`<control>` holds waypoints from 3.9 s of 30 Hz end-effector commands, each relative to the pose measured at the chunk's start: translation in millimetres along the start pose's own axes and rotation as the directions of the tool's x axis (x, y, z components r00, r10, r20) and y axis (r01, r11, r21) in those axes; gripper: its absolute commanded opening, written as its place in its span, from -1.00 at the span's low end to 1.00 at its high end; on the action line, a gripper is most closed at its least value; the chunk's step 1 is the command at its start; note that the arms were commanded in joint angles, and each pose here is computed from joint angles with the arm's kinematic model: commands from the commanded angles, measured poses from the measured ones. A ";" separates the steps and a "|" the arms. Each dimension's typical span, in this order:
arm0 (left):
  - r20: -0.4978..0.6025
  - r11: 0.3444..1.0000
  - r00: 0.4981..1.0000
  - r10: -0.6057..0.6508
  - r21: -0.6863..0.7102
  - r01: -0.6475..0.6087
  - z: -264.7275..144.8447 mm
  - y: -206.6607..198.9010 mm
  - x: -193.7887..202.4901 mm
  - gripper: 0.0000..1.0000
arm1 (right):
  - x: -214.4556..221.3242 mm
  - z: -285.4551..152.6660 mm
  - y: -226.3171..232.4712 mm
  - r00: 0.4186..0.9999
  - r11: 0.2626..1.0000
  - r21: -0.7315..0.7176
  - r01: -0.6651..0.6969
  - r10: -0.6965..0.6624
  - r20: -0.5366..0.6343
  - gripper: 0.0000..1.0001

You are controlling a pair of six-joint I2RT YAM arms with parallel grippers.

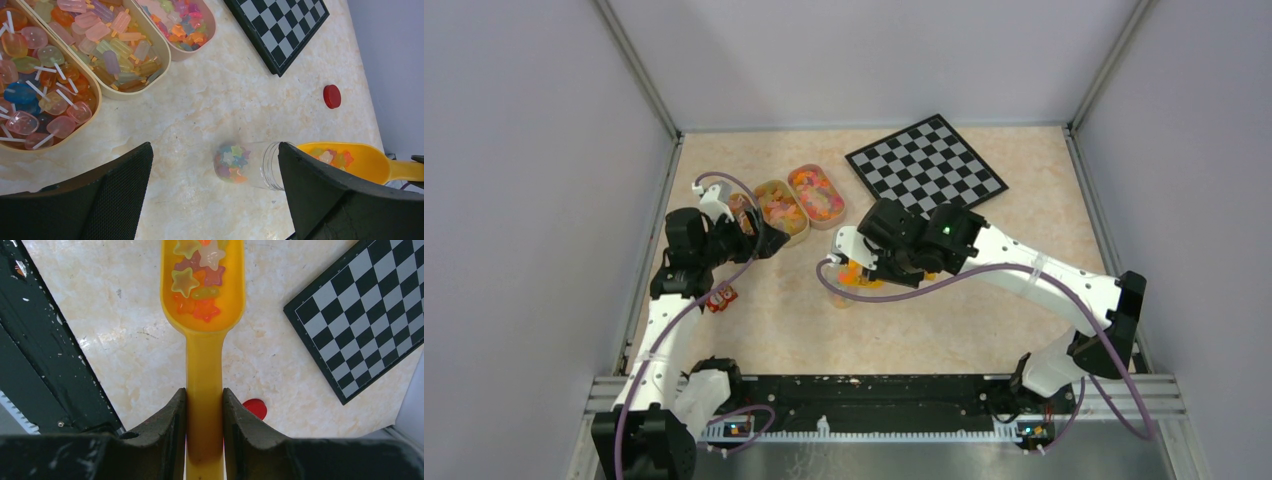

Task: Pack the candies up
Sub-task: Place the fake candies in the packing bottle.

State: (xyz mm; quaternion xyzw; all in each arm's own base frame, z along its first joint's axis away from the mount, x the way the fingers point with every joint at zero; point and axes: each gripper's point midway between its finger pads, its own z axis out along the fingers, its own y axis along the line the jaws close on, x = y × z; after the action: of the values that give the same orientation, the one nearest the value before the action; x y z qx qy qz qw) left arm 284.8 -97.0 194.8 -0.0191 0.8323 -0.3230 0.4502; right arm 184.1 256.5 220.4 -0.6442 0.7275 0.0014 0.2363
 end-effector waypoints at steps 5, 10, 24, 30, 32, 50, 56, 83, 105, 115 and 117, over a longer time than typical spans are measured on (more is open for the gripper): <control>0.025 0.999 0.999 0.041 0.027 -0.041 -3.1 -6.9 -3.9 0.98 | -15.6 -15.1 -4.8 0.999 0.999 0.033 0.003 -0.005 0.053 -1.00; 0.026 0.999 0.999 0.041 0.027 -0.042 -3.0 -6.9 -4.1 0.98 | -16.0 -17.0 -5.4 0.999 0.999 0.037 0.004 -0.006 0.054 -1.00; 0.026 0.999 0.999 0.041 0.027 -0.042 -3.1 -6.9 -4.1 0.97 | -14.1 -16.0 -5.8 0.999 0.999 0.044 0.006 -0.008 0.047 -1.00; 0.028 0.999 0.999 0.042 0.027 -0.043 -3.4 -7.3 -4.6 0.97 | -16.1 -19.1 -8.8 0.999 0.998 0.057 0.006 -0.009 0.053 -1.00; 0.026 0.999 0.999 0.041 0.027 -0.042 -3.1 -6.9 -4.1 0.97 | -16.8 -20.9 -9.9 0.998 0.998 0.061 0.004 -0.008 0.055 -1.00; 0.023 0.999 0.999 0.039 0.033 -0.040 -2.3 -7.8 -4.5 0.97 | -17.2 -24.0 -9.3 0.998 0.998 0.061 0.014 -0.018 0.055 -1.00; 0.023 0.999 0.999 0.039 0.034 -0.040 -2.2 -7.8 -4.3 0.97 | -15.4 -24.9 -9.4 0.999 0.998 0.063 0.013 -0.016 0.050 -1.00; 0.025 0.999 0.999 0.040 0.031 -0.041 -3.1 -7.6 -3.7 0.97 | -14.6 -27.1 -8.9 0.999 0.997 0.074 0.029 -0.032 0.031 -1.00; 0.024 0.999 0.999 0.039 0.031 -0.039 -3.1 -7.5 -3.6 0.98 | -12.5 -26.8 -6.5 0.999 0.997 0.066 0.035 -0.037 0.024 -1.00; 0.027 0.999 0.999 0.041 0.031 -0.042 -3.3 -7.7 -4.3 0.97 | -9.0 -29.1 -6.6 0.998 0.995 0.074 0.062 -0.064 0.016 -1.00; 0.026 0.999 0.999 0.040 0.029 -0.041 -3.2 -7.5 -4.2 0.97 | -4.4 -31.1 -8.9 0.997 0.993 0.096 0.072 -0.073 0.004 -1.00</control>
State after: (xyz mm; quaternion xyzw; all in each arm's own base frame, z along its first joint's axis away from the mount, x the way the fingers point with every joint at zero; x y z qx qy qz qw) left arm 283.9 -97.1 197.5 -0.0172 0.8299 -0.3229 0.4546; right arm 181.8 252.3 234.5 -0.6539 0.7168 -0.0267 0.2405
